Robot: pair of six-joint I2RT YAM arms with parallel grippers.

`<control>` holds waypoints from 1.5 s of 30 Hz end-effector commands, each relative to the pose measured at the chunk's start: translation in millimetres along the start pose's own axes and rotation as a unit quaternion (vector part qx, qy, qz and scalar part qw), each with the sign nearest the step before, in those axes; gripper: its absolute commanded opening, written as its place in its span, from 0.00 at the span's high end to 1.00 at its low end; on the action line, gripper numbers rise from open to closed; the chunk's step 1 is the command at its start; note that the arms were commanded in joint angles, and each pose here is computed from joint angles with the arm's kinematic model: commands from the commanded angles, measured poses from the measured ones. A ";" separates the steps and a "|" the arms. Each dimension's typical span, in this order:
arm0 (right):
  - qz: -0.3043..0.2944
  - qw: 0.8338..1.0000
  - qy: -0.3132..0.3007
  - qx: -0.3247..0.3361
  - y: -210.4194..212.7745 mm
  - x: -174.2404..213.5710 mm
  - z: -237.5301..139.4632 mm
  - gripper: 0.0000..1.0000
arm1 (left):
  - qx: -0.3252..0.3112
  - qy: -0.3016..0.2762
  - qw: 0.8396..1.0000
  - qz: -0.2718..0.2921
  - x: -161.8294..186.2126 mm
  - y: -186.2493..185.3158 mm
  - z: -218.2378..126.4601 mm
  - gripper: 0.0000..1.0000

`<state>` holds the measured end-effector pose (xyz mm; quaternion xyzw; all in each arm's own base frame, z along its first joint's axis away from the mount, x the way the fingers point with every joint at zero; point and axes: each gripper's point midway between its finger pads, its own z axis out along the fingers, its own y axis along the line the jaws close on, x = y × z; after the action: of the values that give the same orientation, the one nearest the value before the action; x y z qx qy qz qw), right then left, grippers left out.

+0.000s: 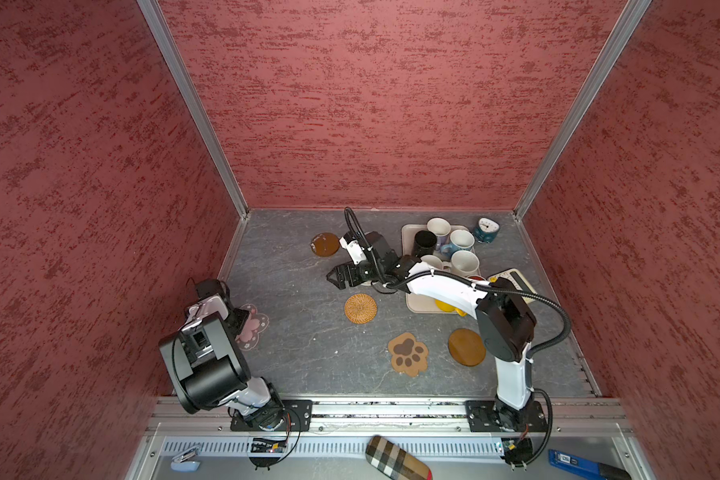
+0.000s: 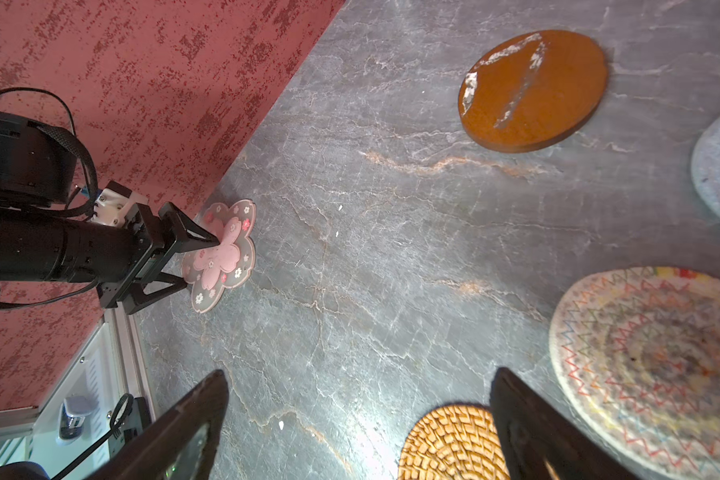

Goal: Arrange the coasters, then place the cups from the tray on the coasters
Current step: 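Lower the left gripper onto the pink flower coaster, then grasp the pink flower coaster with the left gripper and slide it away from the robot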

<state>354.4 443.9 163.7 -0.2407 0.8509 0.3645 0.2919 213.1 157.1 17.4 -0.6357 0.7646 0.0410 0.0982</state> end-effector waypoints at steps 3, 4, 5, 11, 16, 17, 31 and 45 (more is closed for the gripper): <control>-0.019 1.000 -0.018 0.007 2.9 -10.3 -12.3 0.01 | 0.034 0.009 0.999 0.039 17.2 -33.6 4.1 0.20; -0.020 1.000 -0.019 0.009 2.4 -10.1 -13.0 0.01 | 0.040 0.011 0.998 0.049 21.0 -40.6 3.6 0.22; -0.020 1.000 -0.020 0.009 1.9 -10.5 -14.2 0.01 | 0.042 0.014 0.997 0.058 25.2 -45.2 3.8 0.25; -0.026 0.999 -0.028 0.020 -3.1 -7.4 -20.6 0.01 | 0.045 0.009 0.991 0.122 51.7 -78.7 1.5 0.32; -0.026 0.999 -0.036 0.028 -8.6 -4.4 -28.6 0.01 | 0.038 0.005 0.983 0.180 72.8 -109.1 -2.6 0.31; -0.026 0.999 -0.038 0.029 -9.3 -3.1 -30.0 0.01 | 0.039 0.002 0.981 0.193 77.4 -116.1 -3.9 0.31; -0.011 0.998 -0.051 0.038 -29.9 -0.2 -40.5 0.01 | 0.104 0.023 0.958 0.265 93.3 -169.4 -46.8 0.18; -0.008 0.997 -0.077 0.028 -31.4 -2.6 -52.5 0.01 | 0.138 0.050 0.952 0.270 37.5 -173.7 -38.1 0.15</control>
<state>356.3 387.1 153.5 -0.2148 0.8531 0.3383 0.3341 373.5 77.0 65.1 -0.4077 0.8988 -0.0645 0.1477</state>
